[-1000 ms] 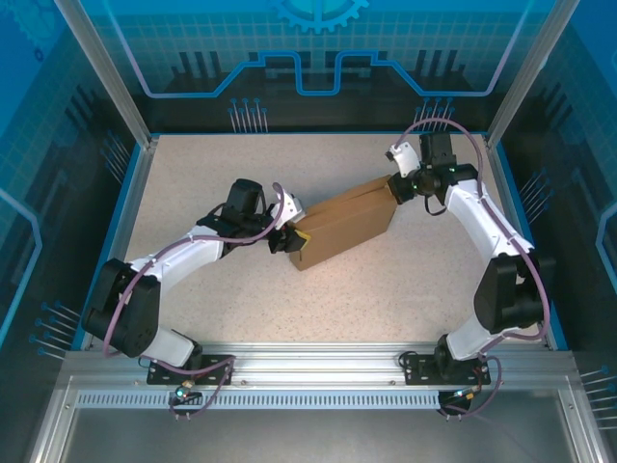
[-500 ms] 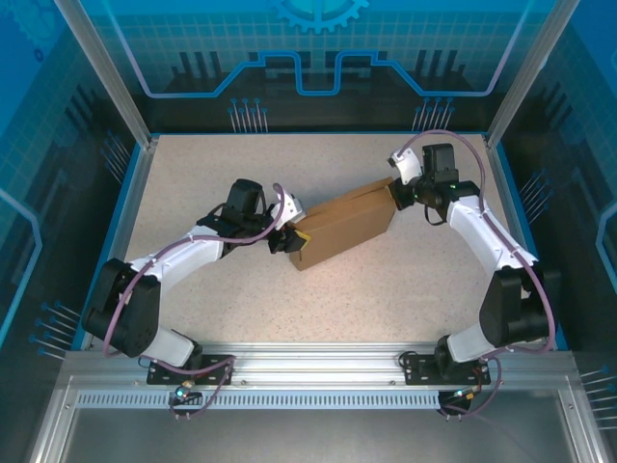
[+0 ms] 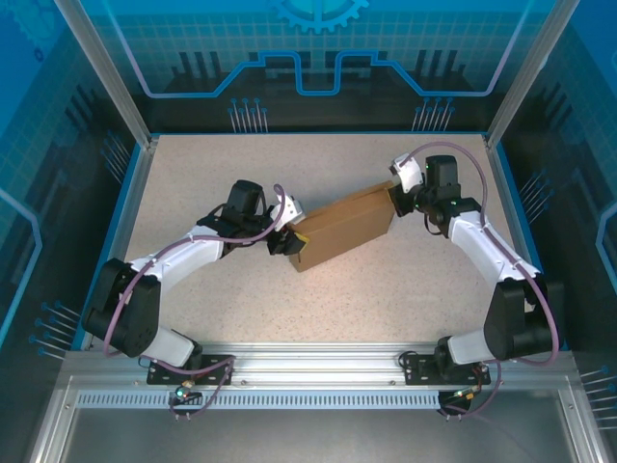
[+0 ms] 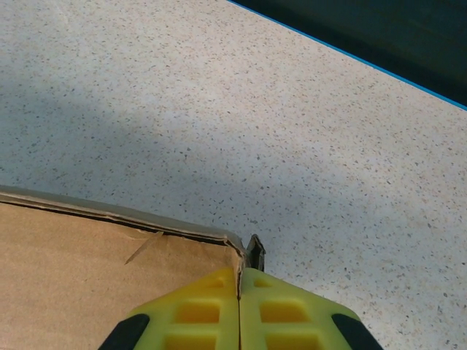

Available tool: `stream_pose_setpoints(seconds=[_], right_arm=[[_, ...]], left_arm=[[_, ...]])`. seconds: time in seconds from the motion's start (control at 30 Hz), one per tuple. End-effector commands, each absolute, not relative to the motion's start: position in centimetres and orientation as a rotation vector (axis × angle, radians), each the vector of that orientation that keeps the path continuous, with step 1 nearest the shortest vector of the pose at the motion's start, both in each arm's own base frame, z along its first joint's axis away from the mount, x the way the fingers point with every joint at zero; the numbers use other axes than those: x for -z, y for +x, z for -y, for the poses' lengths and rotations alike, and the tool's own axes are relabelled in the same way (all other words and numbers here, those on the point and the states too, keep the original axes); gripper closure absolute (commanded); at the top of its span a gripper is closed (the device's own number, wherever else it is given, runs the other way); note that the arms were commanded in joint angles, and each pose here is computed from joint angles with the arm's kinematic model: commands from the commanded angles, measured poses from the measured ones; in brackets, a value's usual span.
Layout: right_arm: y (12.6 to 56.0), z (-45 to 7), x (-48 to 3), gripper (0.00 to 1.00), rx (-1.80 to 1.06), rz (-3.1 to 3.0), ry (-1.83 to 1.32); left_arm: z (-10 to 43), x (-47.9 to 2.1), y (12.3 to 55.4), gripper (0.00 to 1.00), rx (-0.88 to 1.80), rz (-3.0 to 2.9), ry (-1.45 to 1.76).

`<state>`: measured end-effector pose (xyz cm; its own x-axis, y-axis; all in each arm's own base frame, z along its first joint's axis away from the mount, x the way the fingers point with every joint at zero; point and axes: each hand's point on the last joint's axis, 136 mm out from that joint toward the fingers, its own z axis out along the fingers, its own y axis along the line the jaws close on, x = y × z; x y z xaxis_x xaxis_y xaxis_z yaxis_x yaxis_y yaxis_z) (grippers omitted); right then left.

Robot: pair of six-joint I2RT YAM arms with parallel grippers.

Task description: Fold the paper box

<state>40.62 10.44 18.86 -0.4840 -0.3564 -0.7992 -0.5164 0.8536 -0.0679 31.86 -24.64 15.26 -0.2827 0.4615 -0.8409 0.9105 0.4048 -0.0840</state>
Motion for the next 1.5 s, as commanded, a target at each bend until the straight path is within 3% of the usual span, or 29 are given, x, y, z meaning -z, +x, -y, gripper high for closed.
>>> stream_pose_setpoints(seconds=[0.0, 0.27, 0.83, 1.0, 1.2, 1.47], right_arm=[[39.3, -11.2, -17.5, 0.93, -0.292, -2.169, -0.657], [39.2, -11.4, -16.5, 0.93, -0.28, -2.201, -0.645], [39.1, -12.1, -16.5, 0.94, -0.262, -2.259, -0.593], [39.1, -12.1, -16.4, 0.94, -0.257, -2.278, -0.58], [39.1, -12.0, -16.2, 0.94, -0.246, -2.29, -0.579], [39.1, -12.0, -16.2, 0.94, -0.243, -2.29, -0.577]], left_arm=[[24.3, -15.3, 32.5, 0.44, 0.721, -1.925, 1.149], [24.2, -15.8, 32.5, 0.31, 0.712, -1.915, 1.127], [22.6, -19.5, 33.8, 0.22, 0.643, -1.879, 0.9], [20.1, -21.6, 34.4, 0.23, 0.592, -1.949, 0.611], [17.5, -21.6, 32.2, 0.29, 0.586, -2.052, 0.307], [18.4, -18.9, 28.5, 0.39, 0.506, -2.222, 0.367]])
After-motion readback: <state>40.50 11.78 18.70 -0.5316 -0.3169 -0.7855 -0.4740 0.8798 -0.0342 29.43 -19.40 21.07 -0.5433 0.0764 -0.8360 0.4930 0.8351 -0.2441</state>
